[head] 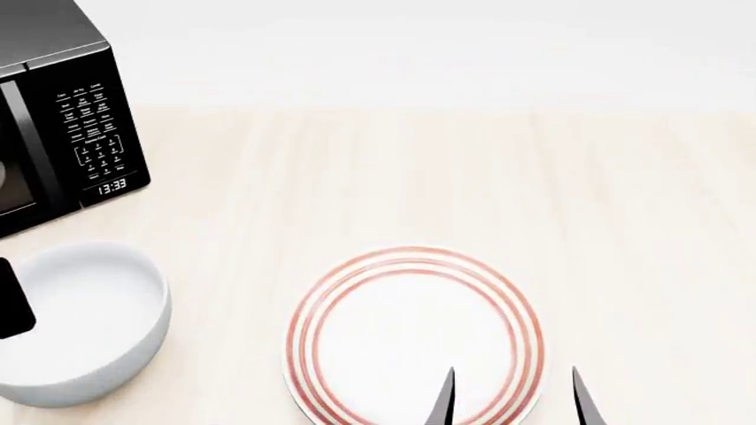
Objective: Pick up the white bowl and put it on the plate.
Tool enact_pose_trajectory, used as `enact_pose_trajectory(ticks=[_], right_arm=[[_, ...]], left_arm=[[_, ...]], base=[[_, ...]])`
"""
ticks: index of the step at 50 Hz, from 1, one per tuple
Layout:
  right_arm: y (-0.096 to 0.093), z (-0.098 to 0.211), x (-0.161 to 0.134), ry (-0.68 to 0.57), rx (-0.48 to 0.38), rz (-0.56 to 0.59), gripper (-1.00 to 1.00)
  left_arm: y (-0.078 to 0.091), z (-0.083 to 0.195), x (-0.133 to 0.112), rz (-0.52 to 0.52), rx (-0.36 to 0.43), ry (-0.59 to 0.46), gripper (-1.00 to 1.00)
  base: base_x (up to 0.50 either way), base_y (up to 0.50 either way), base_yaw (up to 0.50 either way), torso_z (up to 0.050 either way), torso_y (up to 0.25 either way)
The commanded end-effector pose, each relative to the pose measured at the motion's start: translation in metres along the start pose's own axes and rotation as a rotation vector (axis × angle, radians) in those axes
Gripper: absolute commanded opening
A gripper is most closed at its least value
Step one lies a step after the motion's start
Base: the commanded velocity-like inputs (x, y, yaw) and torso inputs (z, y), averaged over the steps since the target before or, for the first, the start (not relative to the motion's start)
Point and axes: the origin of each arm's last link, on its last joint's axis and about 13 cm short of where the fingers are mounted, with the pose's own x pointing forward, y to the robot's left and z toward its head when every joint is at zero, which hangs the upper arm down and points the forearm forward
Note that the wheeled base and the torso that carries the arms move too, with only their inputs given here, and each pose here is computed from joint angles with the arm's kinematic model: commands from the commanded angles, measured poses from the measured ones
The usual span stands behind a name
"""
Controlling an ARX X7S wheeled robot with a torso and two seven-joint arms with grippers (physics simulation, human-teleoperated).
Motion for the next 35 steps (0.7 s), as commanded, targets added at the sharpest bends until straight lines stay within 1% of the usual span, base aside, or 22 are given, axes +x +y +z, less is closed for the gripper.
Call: enact_pose_trajectory(ticks=[1, 12, 15, 21, 30, 35], right_arm=[[0.000, 0.000, -0.001, 0.003, 0.000, 0.001, 1.00], [0.000, 0.000, -0.001, 0.003, -0.001, 0.003, 1.00], [0.000, 0.000, -0.002, 0.004, 0.001, 0.001, 1.00], [0.000, 0.000, -0.001, 0.002, -0.001, 0.001, 1.00], [0.000, -0.001, -0.001, -0.001, 0.002, 0.002, 1.00], [0.000, 0.000, -0.002, -0.002, 0.001, 0.004, 1.00]], left_arm=[[0.000, -0.003, 0.003, 0.007, 0.000, 0.007, 1.00], [0.001, -0.006, 0.009, 0.014, 0.001, 0.016, 1.00], [0.002, -0.006, 0.016, 0.018, 0.000, 0.018, 1.00], [0.003, -0.007, 0.021, 0.024, -0.004, 0.019, 1.00], [0.003, -0.010, 0.026, 0.030, -0.009, 0.023, 1.00], [0.002, -0.011, 0.023, 0.030, -0.006, 0.023, 1.00]], base=[[0.00, 0.00, 0.00, 0.000, 0.000], [0.00, 0.00, 0.00, 0.000, 0.000], [0.00, 0.00, 0.00, 0.000, 0.000], [0.00, 0.00, 0.00, 0.000, 0.000], [0.00, 0.00, 0.00, 0.000, 0.000], [0.00, 0.00, 0.00, 0.000, 0.000]])
